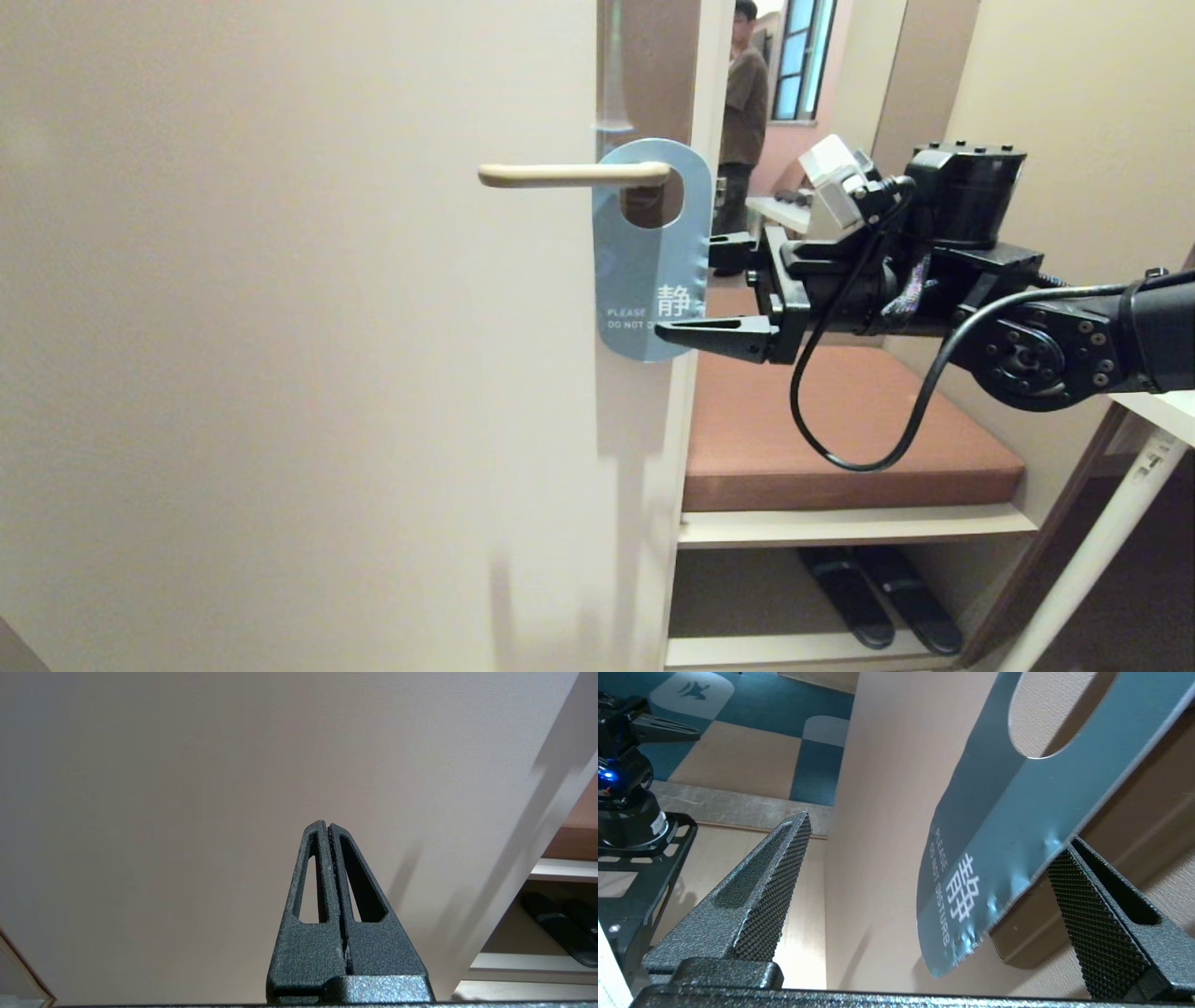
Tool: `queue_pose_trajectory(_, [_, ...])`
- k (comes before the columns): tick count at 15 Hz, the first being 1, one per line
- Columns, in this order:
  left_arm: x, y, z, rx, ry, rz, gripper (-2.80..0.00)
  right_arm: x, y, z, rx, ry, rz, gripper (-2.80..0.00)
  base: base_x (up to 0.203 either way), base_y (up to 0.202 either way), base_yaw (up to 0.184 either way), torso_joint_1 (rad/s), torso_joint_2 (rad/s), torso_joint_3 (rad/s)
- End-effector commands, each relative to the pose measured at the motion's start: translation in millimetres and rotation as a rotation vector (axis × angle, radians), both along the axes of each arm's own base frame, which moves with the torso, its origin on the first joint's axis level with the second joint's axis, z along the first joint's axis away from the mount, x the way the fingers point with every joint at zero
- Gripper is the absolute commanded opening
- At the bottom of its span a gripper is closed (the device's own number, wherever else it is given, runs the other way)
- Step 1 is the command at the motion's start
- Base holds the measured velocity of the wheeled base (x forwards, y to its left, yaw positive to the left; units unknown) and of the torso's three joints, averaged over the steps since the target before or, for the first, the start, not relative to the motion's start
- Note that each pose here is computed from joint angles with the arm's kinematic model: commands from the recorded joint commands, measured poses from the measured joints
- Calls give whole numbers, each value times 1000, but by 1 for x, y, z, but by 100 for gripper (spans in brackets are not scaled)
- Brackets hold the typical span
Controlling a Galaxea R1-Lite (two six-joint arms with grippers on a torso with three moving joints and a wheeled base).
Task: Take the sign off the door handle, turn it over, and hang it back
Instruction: Take down the sign
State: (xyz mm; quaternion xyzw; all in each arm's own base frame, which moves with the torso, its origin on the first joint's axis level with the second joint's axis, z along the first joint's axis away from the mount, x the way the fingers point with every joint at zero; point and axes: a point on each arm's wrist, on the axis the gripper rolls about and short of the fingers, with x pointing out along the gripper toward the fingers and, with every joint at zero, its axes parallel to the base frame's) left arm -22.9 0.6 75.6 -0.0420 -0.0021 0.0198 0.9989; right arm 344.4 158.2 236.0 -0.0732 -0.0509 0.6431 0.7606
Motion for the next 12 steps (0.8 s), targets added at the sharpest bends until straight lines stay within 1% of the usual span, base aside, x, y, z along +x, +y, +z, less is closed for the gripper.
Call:
queue_pose_trajectory(1, [0, 0, 0, 0, 1, 0, -280, 4, 2, -4, -3, 5, 8, 0, 0, 0, 0, 0, 0, 0])
queue_pose_trajectory(5, [0, 0, 0, -2, 1, 1, -280, 13, 7, -3, 5, -7, 9, 0, 0, 0, 0, 0, 0, 0])
queue_pose_trajectory(7, [0, 0, 0, 0, 1, 1, -280, 17, 10, -2, 12, 2, 13, 0, 0, 0, 0, 0, 0, 0])
queue_pose_trajectory(12, [0, 0, 0, -1, 1, 2, -280, 22, 17, -13, 3, 28, 25, 0, 0, 0, 0, 0, 0, 0])
